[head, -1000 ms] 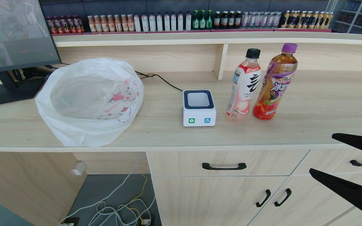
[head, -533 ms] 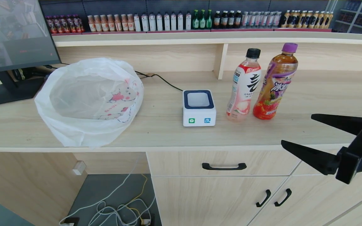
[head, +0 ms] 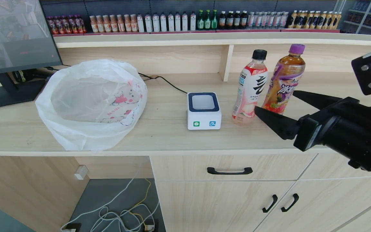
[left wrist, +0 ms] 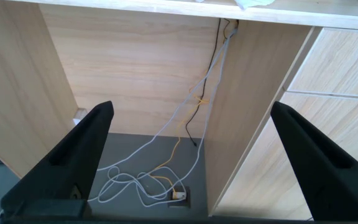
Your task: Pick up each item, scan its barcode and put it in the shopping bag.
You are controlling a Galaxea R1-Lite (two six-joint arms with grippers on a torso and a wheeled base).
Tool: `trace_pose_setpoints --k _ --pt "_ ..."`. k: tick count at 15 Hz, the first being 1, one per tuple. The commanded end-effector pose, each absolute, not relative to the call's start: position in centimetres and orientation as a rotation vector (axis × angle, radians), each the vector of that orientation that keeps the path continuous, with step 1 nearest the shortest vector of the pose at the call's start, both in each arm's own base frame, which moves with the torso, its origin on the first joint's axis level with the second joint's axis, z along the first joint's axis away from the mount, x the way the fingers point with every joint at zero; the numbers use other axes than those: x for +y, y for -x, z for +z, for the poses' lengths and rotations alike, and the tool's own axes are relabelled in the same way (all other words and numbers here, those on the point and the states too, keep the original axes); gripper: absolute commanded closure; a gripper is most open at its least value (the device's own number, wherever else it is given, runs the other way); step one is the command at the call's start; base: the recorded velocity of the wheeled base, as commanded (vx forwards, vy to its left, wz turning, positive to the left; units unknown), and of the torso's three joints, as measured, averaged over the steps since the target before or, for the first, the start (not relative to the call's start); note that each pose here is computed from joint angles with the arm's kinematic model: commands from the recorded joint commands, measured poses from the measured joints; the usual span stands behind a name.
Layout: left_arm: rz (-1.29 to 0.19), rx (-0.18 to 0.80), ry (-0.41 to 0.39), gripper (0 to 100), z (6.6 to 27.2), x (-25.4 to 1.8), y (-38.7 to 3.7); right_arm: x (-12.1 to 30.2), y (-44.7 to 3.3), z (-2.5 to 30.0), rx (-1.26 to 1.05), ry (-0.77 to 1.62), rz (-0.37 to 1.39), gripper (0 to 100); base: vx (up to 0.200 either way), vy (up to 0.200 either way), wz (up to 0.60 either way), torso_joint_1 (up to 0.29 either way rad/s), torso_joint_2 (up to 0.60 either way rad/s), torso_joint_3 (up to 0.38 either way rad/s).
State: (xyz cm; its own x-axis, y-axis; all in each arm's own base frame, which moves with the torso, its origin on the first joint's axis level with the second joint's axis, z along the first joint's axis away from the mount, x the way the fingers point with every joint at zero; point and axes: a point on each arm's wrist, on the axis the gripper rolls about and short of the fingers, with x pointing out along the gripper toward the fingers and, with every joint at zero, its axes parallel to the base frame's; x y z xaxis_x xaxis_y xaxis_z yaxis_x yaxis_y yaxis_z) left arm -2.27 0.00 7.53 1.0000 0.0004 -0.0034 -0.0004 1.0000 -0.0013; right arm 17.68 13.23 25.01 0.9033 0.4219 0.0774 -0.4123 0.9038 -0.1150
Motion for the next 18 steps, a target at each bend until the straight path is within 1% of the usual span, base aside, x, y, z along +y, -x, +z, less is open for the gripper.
trace_pose_setpoints --k 1,4,10,12,15,18 --pt "0.0 0.003 0.002 0 7.5 0.0 2.3 15.9 -21.1 22.6 -0.114 0.047 0.366 0 0.0 0.0 0.0 0.0 0.0 0.0" --pt "0.0 0.003 0.002 0 7.5 0.0 2.3 17.0 -22.4 22.2 -0.202 -0.02 0.335 0 0.0 0.0 0.0 0.0 0.0 0.0" --pt "0.002 0.003 0.002 0 7.5 0.0 2.3 17.1 -22.4 22.5 -0.21 -0.056 0.346 0 0.0 0.0 0.0 0.0 0.0 0.0" --pt "0.0 0.003 0.002 0 7.5 0.0 2.3 17.1 -22.4 22.6 -0.204 -0.11 0.362 0 0.0 0.0 0.0 0.0 0.0 0.0" --pt "0.0 0.003 0.002 0 7.5 0.0 2.3 16.9 -21.8 22.0 -0.188 -0.094 0.465 0 0.0 0.0 0.0 0.0 0.0 0.0" --pt "0.002 0.003 0.002 0 7.5 0.0 2.3 16.8 -21.7 22.1 -0.186 -0.115 0.482 0 0.0 0.0 0.0 0.0 0.0 0.0"
